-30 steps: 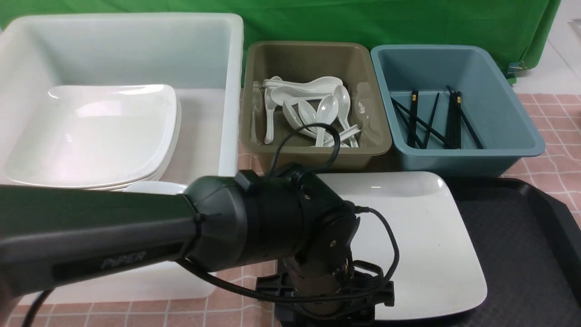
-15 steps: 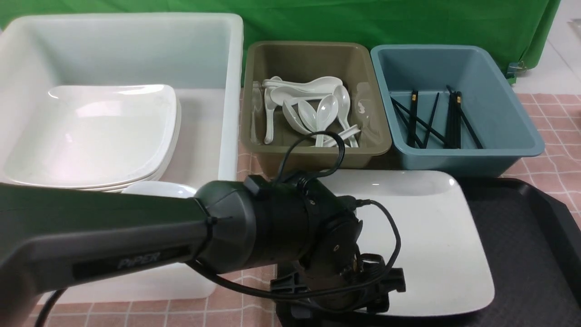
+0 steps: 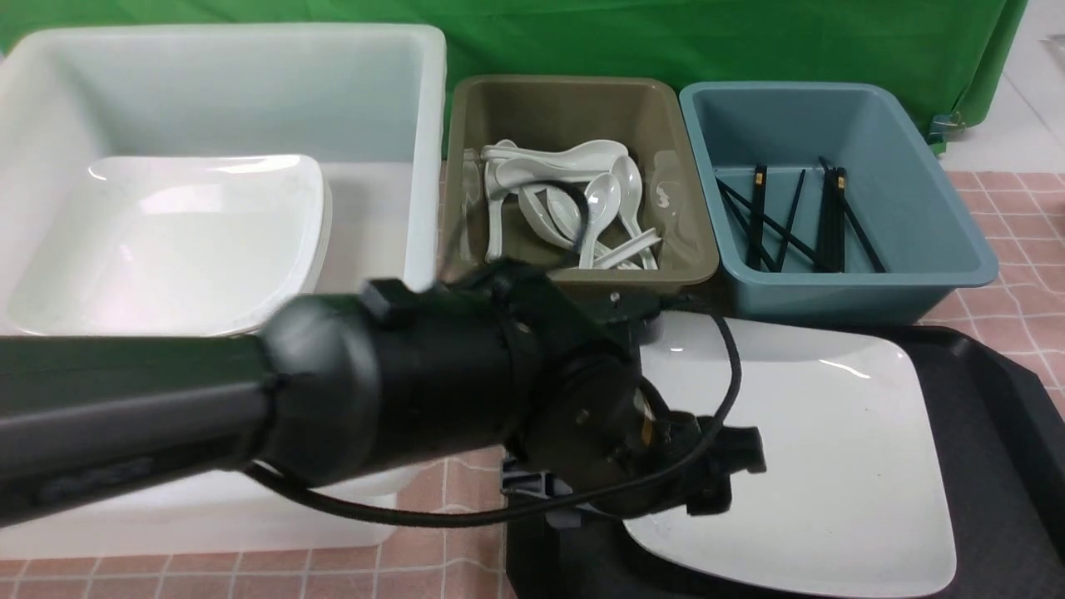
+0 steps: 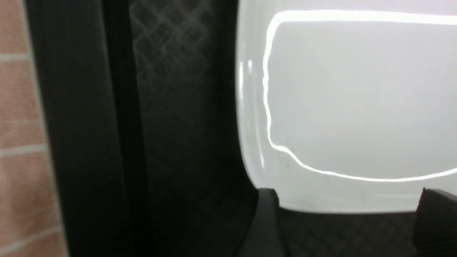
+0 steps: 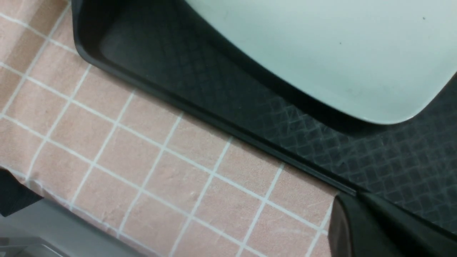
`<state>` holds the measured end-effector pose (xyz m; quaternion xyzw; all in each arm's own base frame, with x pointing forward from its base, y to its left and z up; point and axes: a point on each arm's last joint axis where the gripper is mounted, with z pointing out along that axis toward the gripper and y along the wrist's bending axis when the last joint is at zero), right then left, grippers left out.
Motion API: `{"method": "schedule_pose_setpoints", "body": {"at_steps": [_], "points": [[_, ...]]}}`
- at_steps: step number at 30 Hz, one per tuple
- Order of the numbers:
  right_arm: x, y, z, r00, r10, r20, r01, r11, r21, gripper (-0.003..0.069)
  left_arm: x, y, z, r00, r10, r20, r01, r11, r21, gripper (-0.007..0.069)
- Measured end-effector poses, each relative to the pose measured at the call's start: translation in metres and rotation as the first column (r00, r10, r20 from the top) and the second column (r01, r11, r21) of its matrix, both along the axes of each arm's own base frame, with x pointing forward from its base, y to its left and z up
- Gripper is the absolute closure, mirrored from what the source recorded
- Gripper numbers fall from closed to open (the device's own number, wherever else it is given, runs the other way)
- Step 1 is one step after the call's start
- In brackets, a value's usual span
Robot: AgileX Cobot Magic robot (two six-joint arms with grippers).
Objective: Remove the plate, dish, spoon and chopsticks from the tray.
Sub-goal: Use the left arm to grab a plate from the dinner plate
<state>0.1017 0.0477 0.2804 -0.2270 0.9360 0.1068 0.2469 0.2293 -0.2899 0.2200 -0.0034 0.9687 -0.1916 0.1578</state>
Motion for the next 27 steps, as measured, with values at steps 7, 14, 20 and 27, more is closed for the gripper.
{"method": "schedule_pose_setpoints", "body": {"at_steps": [7, 14, 20, 27], "points": [[0.0, 0.0, 0.0, 1.0, -0.001, 0.0, 0.001, 1.0, 0.0, 0.0592, 0.016, 0.008, -0.004, 0.997, 0.025, -0.077, -0.031, 0.996, -0.084, 0.0183], [0.0, 0.0, 0.0, 1.0, 0.0, 0.0, 0.0, 1.0, 0.0, 0.0589, 0.019, -0.003, -0.047, 0.981, 0.01, -0.192, -0.022, 0.998, -0.062, 0.0186], [0.0, 0.0, 0.0, 1.0, -0.001, 0.001, 0.001, 1.0, 0.003, 0.0587, 0.021, -0.006, -0.064, 0.976, 0.025, -0.215, -0.037, 0.998, -0.05, 0.0187], [0.0, 0.0, 0.0, 1.0, -0.001, 0.002, 0.001, 1.0, 0.004, 0.0585, 0.024, -0.011, -0.064, 0.984, 0.036, -0.174, -0.052, 0.995, -0.088, 0.0187]]}}
